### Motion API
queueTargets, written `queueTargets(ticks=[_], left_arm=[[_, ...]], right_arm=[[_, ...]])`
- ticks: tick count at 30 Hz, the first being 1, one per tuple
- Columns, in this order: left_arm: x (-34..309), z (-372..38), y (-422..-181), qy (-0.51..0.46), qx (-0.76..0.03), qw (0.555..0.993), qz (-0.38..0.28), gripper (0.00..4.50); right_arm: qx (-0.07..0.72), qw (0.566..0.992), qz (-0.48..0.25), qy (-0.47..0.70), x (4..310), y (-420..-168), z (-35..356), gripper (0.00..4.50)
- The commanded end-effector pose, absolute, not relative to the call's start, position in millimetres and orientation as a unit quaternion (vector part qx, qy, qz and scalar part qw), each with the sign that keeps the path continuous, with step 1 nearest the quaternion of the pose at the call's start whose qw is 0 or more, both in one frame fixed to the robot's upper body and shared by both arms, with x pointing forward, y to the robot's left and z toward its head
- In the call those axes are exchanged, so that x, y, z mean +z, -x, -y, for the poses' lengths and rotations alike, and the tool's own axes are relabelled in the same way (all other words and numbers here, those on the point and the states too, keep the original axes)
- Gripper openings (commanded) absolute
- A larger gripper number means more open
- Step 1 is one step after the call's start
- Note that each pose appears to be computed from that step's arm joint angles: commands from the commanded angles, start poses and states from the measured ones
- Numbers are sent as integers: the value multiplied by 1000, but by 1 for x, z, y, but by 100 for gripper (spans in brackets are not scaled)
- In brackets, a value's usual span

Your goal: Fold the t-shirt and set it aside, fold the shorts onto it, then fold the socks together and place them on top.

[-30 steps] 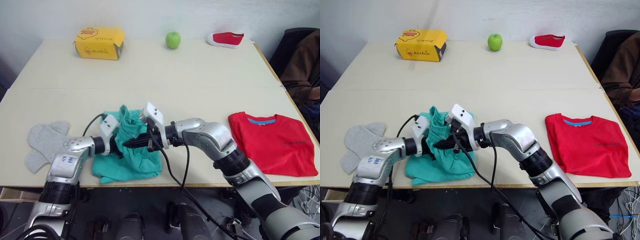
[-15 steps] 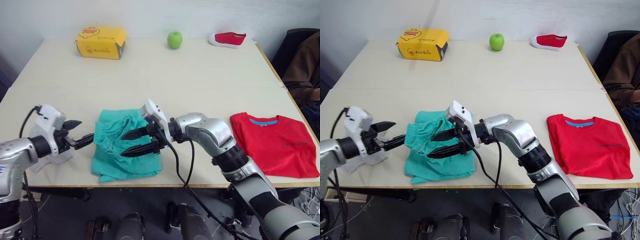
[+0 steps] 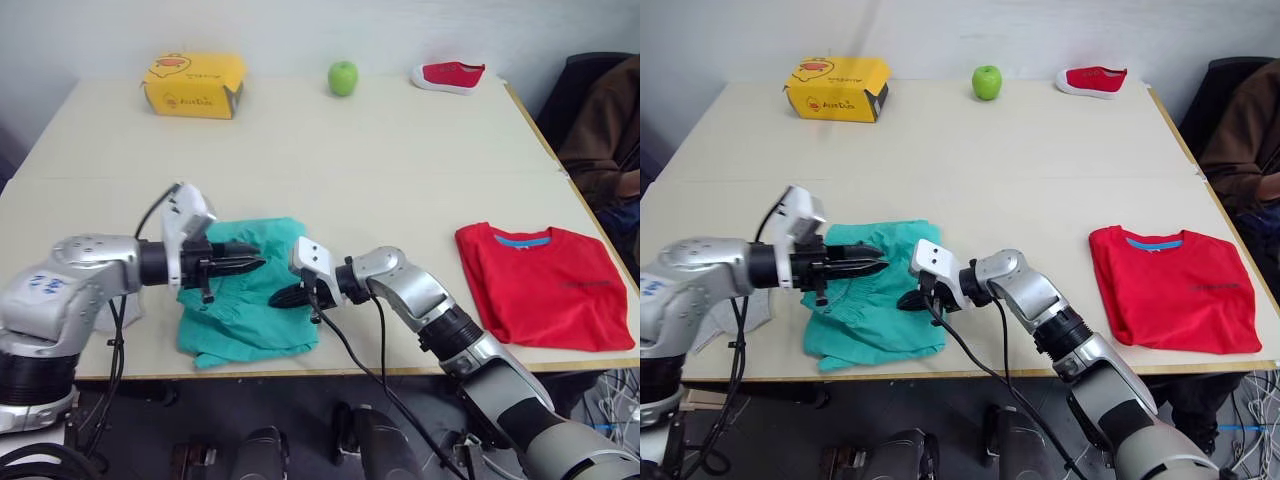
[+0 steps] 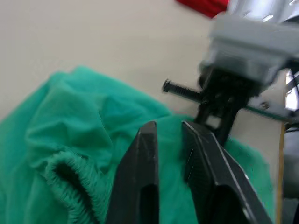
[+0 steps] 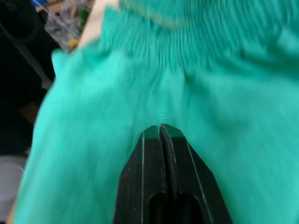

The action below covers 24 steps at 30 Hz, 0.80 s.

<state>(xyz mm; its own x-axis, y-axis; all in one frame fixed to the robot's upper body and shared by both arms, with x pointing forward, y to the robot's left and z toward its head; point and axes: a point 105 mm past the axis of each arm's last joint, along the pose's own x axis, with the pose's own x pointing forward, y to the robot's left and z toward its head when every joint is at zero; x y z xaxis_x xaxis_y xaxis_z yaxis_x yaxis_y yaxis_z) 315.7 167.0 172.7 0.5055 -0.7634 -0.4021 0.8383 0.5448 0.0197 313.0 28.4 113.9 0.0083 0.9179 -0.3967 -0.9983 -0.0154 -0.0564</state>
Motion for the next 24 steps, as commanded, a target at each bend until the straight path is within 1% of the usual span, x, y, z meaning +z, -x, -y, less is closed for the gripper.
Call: queueTargets(ticks=[1,4,6,8,9,11,13,16,19,22,24], left_arm=[[157,-195,-344,-149,-386,891,-189,4],[154,-210,-354,-152,-358,902,-186,4],[165,-212,-353,-142,-365,907,-153,4],[183,-206,-342,-106,-394,905,-116,4],[191,-203,-333,-90,-411,901,-103,4],[199,-199,-316,-68,-432,895,-92,4],[200,-198,-299,-55,-439,892,-90,4],[189,-199,-286,-51,-425,898,-104,4],[171,-201,-282,-48,-398,908,-126,4],[146,-208,-282,-56,-353,921,-153,4],[132,-213,-275,-73,-332,924,-175,4]], right_arm=[[703,679,-111,181,118,-307,-22,0],[709,671,-122,179,119,-301,-11,0],[723,660,-131,156,126,-294,-3,0],[733,657,-129,118,141,-291,0,0],[732,662,-121,100,151,-294,-2,0],[723,679,-106,74,167,-303,-7,0],[702,705,-87,51,183,-319,-17,0],[672,734,-77,50,188,-339,-33,0],[651,750,-67,94,179,-353,-48,0],[610,782,-61,109,169,-372,-59,0],[582,801,-60,127,160,-383,-58,0]])
